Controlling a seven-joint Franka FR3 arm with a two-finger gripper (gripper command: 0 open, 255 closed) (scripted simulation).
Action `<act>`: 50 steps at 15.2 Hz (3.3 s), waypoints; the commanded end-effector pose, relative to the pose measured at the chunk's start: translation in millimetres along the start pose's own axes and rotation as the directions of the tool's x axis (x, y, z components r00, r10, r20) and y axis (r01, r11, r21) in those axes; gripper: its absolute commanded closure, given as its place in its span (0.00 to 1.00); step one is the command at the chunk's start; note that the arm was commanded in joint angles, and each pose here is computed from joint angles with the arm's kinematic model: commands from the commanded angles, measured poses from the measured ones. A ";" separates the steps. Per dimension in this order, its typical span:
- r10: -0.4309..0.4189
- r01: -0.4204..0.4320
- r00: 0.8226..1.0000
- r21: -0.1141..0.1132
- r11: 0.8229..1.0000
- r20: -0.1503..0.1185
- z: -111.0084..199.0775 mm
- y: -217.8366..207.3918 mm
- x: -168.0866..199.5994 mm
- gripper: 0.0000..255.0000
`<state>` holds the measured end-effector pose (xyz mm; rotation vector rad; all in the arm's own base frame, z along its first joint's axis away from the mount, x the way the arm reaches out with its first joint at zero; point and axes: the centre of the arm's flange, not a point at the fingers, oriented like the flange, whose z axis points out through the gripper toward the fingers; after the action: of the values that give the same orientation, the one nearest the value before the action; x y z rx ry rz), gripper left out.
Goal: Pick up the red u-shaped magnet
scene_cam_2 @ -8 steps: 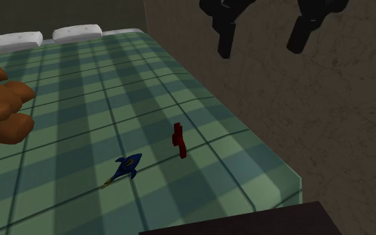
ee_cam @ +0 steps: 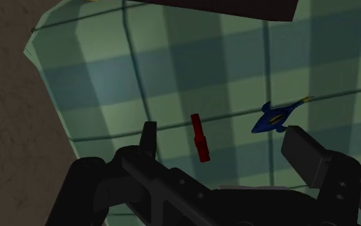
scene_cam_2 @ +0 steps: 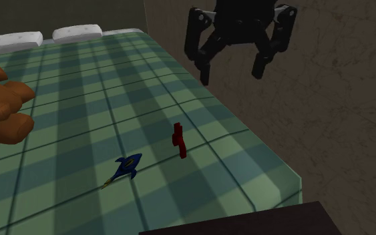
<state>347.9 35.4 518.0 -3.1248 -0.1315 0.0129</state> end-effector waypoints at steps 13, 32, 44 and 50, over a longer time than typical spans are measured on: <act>-0.099 0.099 0.994 -0.012 0.995 0.035 145.7 -21.2 115.0 0.00; -0.230 0.232 0.969 -0.022 0.972 0.087 353.1 -63.3 258.6 0.00; -0.234 0.236 0.968 -0.022 0.971 0.088 399.5 -63.5 263.2 1.00; -0.234 0.236 0.968 -0.022 0.971 0.088 399.6 -63.7 263.2 1.00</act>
<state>601.6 126.4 117.8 -3.1182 -0.5071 0.1421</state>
